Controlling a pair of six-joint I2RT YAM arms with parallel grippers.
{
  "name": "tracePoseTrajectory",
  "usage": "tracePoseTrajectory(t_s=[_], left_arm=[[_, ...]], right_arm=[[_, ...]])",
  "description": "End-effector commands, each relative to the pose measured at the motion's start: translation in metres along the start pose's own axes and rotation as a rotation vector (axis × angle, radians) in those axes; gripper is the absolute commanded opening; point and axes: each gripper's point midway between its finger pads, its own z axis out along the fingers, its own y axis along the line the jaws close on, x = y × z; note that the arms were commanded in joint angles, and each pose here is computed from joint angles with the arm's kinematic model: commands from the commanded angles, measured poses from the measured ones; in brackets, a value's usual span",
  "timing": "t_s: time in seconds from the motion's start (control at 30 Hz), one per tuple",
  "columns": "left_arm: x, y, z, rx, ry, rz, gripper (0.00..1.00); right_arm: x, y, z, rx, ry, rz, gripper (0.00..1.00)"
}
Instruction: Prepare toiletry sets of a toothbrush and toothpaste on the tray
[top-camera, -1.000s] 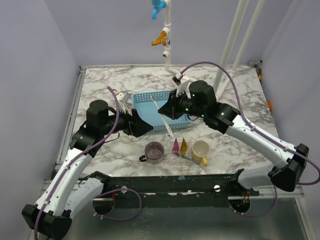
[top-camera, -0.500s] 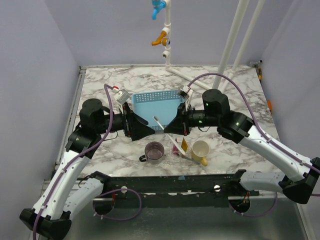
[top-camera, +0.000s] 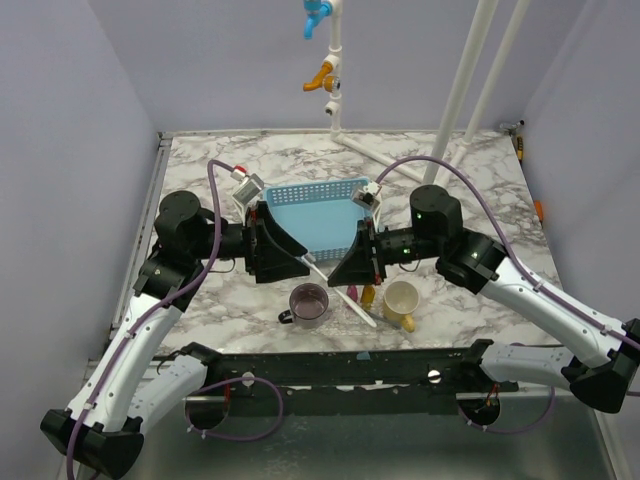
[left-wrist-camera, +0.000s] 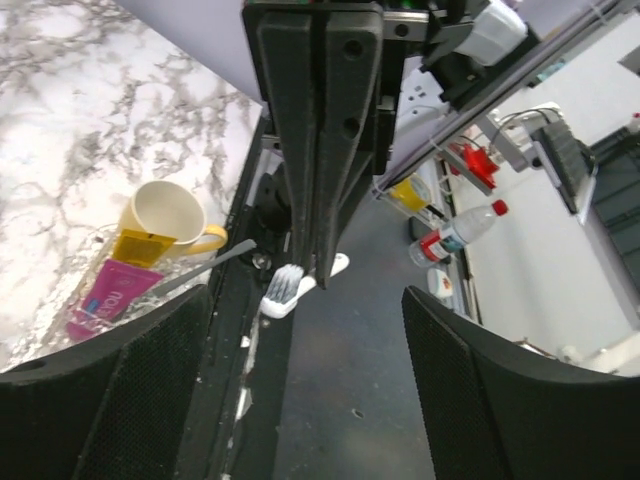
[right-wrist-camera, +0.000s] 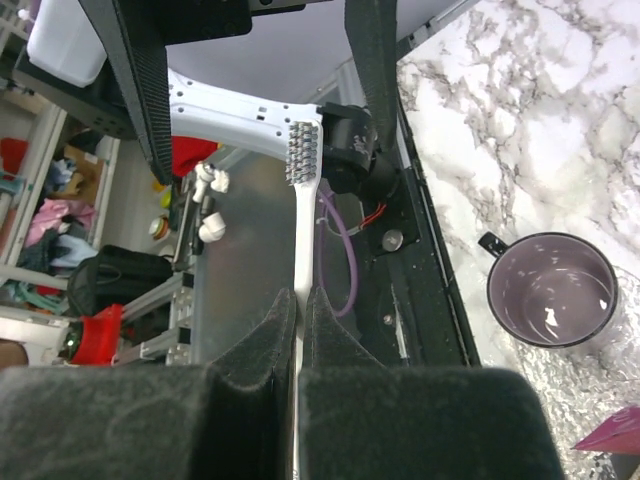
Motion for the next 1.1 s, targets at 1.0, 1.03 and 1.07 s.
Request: tracePoseTrajectory(t_s=[1.0, 1.03, 1.07], left_arm=[[-0.0068, -0.0220, 0.0011, 0.115, 0.036, 0.013, 0.28], [-0.0068, -0.0215, 0.0013, 0.114, 0.036, 0.011, 0.25], [-0.0070, -0.0215, 0.0013, 0.114, 0.035, 0.012, 0.23]], right_arm=[[-0.0048, 0.0167, 0.0093, -0.134, 0.001, 0.006, 0.00], [-0.0044, 0.0156, 0.0095, -0.131, 0.001, 0.006, 0.00], [-0.0039, 0.0155, 0.0092, -0.130, 0.001, 0.007, 0.00]])
